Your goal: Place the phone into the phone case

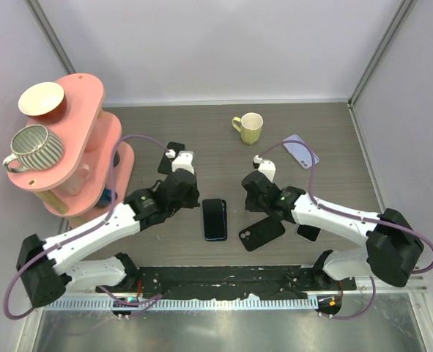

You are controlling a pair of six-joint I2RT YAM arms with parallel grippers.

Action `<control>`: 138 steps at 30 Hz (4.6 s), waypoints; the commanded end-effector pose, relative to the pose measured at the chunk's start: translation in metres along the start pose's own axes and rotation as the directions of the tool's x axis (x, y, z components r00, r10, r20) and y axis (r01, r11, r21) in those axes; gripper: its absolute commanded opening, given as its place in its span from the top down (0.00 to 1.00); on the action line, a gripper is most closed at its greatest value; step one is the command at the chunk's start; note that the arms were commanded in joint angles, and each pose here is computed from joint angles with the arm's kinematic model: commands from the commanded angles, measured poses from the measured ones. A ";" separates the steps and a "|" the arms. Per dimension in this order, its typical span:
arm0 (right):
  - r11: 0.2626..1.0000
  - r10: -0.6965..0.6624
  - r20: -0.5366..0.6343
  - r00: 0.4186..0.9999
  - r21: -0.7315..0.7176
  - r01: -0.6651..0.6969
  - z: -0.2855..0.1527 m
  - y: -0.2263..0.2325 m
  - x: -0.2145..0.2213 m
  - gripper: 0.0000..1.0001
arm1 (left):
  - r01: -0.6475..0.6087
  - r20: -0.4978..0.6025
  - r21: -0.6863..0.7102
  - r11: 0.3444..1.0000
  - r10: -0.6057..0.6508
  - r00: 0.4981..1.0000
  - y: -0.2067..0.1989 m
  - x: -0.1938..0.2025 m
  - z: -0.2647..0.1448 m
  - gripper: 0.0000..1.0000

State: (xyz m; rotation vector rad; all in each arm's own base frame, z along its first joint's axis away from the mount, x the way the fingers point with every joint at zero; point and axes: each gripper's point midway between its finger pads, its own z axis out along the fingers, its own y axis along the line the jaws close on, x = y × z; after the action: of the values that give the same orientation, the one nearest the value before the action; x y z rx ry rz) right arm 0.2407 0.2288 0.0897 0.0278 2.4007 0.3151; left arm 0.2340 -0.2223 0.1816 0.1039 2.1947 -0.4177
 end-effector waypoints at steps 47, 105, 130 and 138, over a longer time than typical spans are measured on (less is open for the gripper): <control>0.969 0.016 -0.149 0.989 -0.243 -0.053 0.056 0.033 0.047 0.99 | 0.115 -0.232 -0.286 0.951 -0.185 0.955 0.009 0.079 0.098 1.00; 0.970 0.038 -0.177 0.983 -0.231 -0.079 0.071 0.034 0.058 0.99 | 0.208 -0.189 -0.302 0.930 -0.273 0.943 0.011 0.091 0.115 1.00; 0.956 0.080 -0.097 0.992 -0.275 -0.104 0.019 0.040 0.012 0.73 | 0.275 -0.082 -0.178 0.945 -0.293 0.953 0.012 0.058 0.071 0.79; 0.953 0.058 -0.134 0.989 -0.286 -0.095 0.030 0.045 0.021 0.60 | 0.283 -0.068 -0.143 0.948 -0.295 0.953 0.017 0.062 0.063 0.57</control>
State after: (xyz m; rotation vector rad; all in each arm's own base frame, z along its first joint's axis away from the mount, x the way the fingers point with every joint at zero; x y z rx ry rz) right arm 0.2335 0.2726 0.0598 -0.0307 2.4783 0.6959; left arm 0.2410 -0.2253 0.0778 -0.2851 2.3951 -0.3599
